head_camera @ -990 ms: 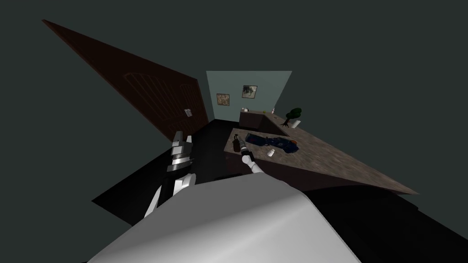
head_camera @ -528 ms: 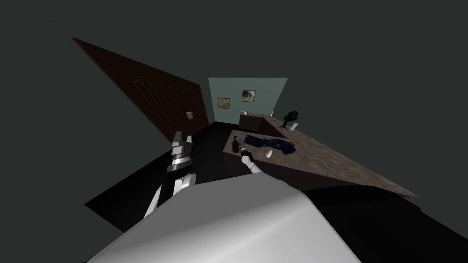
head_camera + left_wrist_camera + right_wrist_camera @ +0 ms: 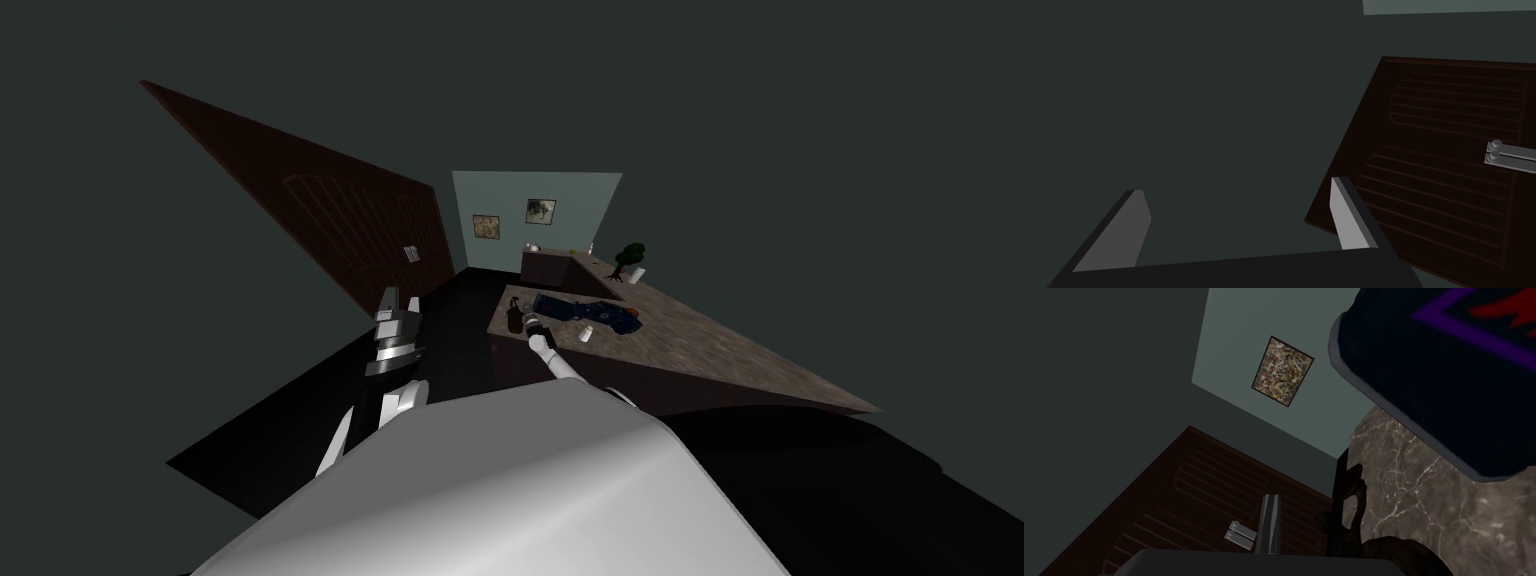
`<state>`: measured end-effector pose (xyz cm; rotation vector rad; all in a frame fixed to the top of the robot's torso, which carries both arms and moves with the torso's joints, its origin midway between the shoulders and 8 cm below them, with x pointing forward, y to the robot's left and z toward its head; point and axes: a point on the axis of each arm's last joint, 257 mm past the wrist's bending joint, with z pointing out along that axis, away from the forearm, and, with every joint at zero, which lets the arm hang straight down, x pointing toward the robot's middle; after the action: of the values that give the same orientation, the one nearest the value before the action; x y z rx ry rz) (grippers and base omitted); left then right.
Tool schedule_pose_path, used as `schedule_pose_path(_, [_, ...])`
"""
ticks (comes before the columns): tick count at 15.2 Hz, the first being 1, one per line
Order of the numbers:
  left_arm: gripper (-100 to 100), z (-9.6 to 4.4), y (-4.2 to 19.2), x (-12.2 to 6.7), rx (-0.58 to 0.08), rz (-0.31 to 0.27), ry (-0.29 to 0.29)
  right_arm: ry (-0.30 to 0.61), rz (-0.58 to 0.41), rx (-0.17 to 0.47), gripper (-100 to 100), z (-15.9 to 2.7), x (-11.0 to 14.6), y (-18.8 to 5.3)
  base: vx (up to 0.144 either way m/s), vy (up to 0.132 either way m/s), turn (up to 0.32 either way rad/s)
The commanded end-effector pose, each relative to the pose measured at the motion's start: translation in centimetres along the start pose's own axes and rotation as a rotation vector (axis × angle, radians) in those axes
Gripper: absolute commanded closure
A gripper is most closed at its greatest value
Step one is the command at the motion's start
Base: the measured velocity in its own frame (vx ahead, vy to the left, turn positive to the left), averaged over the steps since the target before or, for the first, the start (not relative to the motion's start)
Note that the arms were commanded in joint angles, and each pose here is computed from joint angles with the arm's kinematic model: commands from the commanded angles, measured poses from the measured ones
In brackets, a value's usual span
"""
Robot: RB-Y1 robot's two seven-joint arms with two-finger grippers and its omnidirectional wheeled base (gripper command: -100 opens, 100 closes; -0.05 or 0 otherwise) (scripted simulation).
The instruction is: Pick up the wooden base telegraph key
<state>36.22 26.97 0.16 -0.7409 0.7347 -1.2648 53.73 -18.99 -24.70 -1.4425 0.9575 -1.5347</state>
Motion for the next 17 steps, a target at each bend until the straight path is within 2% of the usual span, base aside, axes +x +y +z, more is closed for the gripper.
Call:
schedule_pose_path(1, [0,0.0,0.0,0.0,0.000,0.000,0.000,0.000,0.000,0.000,100,0.0,0.0,0.0,0.000,0.000,0.000])
schedule_pose_path(2, [0,0.0,0.0,0.0,0.000,0.000,0.000,0.000,0.000,0.000,100,0.0,0.0,0.0,0.000,0.000,0.000])
schedule_pose_path(3, [0,0.0,0.0,0.0,0.000,0.000,0.000,-0.001,0.006,-0.028,100,-1.3,-0.5,1.6,0.011,-0.017,0.107])
schedule_pose_path(4, [0,0.0,0.0,0.0,0.000,0.000,0.000,-0.001,0.008,-0.035,100,-1.6,-0.7,2.0,0.019,-0.039,0.144])
schedule_pose_path(5, [0,0.0,0.0,0.0,0.000,0.000,0.000,-0.001,0.006,-0.022,100,-1.0,-0.4,1.2,0.011,-0.028,0.048])
schedule_pose_path(6, [0,0.0,0.0,0.0,0.000,0.000,0.000,0.012,0.017,-0.034,-100,-0.2,-0.1,1.4,-0.044,-0.013,-0.031])
schedule_pose_path(12, [0,0.0,0.0,0.0,0.000,0.000,0.000,0.055,0.027,-0.059,-100,2.4,1.6,1.5,-0.117,-0.010,-0.026])
schedule_pose_path(17, [0,0.0,0.0,0.0,0.000,0.000,0.000,0.090,0.035,-0.087,-100,4.5,3.1,1.6,-0.064,-0.021,0.005])
